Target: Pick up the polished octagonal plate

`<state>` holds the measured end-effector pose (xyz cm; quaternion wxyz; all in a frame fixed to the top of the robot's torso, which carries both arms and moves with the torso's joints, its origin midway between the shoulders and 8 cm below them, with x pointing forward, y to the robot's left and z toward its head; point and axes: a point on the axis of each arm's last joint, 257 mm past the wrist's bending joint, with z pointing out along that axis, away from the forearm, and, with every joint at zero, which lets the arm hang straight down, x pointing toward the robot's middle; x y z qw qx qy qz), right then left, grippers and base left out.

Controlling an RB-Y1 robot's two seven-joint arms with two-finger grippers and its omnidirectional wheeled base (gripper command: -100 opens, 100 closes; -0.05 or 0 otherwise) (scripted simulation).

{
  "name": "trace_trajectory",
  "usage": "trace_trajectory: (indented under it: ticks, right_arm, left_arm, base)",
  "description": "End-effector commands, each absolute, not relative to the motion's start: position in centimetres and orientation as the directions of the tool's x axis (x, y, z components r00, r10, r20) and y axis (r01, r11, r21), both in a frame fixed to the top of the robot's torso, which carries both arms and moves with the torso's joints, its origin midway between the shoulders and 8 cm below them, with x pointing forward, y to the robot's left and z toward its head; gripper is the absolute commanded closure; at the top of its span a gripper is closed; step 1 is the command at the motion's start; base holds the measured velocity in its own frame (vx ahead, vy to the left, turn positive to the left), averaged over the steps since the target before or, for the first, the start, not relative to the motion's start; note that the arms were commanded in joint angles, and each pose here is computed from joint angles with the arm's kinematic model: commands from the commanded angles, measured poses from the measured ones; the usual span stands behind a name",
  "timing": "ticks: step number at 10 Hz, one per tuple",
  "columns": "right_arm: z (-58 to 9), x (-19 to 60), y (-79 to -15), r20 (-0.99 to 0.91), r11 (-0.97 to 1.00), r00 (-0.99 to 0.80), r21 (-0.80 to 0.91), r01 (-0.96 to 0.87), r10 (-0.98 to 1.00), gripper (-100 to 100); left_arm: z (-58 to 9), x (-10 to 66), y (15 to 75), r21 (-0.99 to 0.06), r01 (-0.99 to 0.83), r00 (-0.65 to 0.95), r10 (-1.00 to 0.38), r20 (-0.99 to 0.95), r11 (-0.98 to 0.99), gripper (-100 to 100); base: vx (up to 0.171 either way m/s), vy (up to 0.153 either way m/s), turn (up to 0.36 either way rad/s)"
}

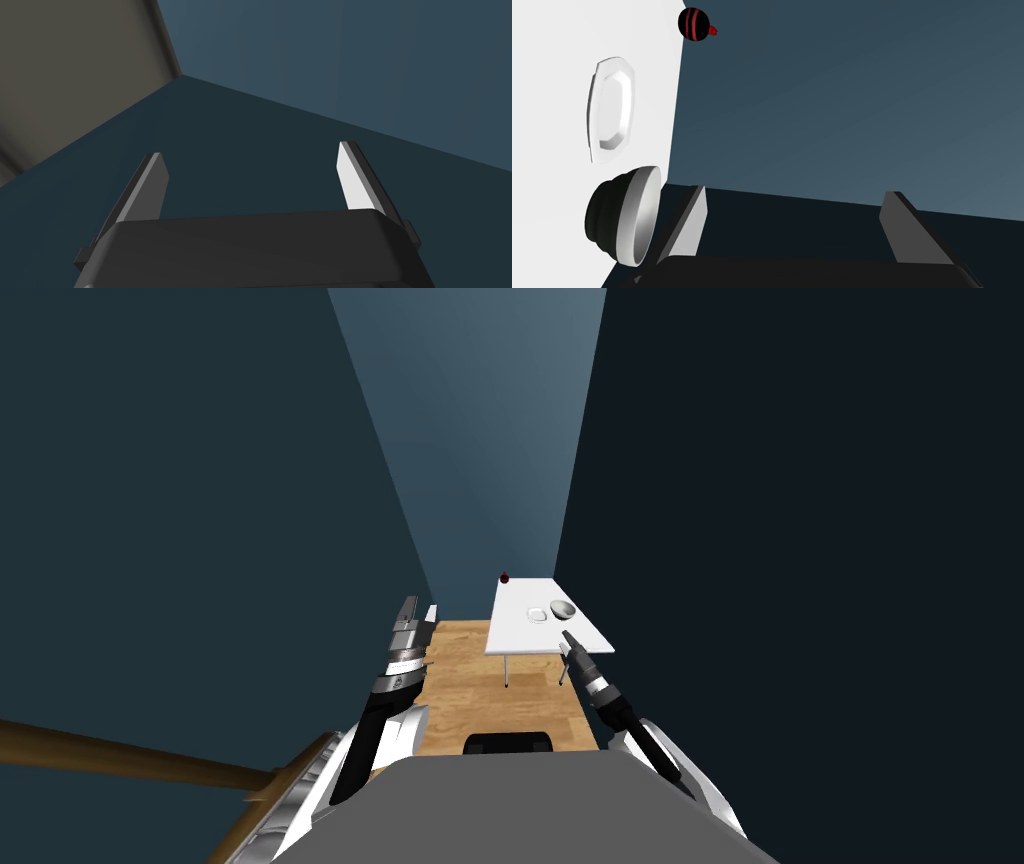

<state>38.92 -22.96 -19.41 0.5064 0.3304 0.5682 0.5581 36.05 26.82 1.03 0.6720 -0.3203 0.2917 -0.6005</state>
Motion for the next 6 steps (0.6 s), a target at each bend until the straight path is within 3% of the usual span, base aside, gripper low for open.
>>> trace_trajectory:
  ticks: [1, 6]
  right_arm:
    - [-21.3, 38.8, -23.2, -0.227, 0.186, -0.293, 0.969, -0.16, 0.929, -100]
    - [-29.4, 36.5, -23.2, -0.285, 0.309, -0.422, 0.951, -0.014, 0.86, -100]
  left_arm:
    - [1.0, 36.0, 26.8, -0.781, 0.62, 0.109, -0.994, -0.007, 0.073, 0]
    - [1.0, 36.0, 26.8, -0.781, 0.62, 0.109, -0.994, -0.007, 0.074, 0]
  base:
    - [-0.025, 0.094, -0.004]
    - [-0.012, 0.106, 0.017]
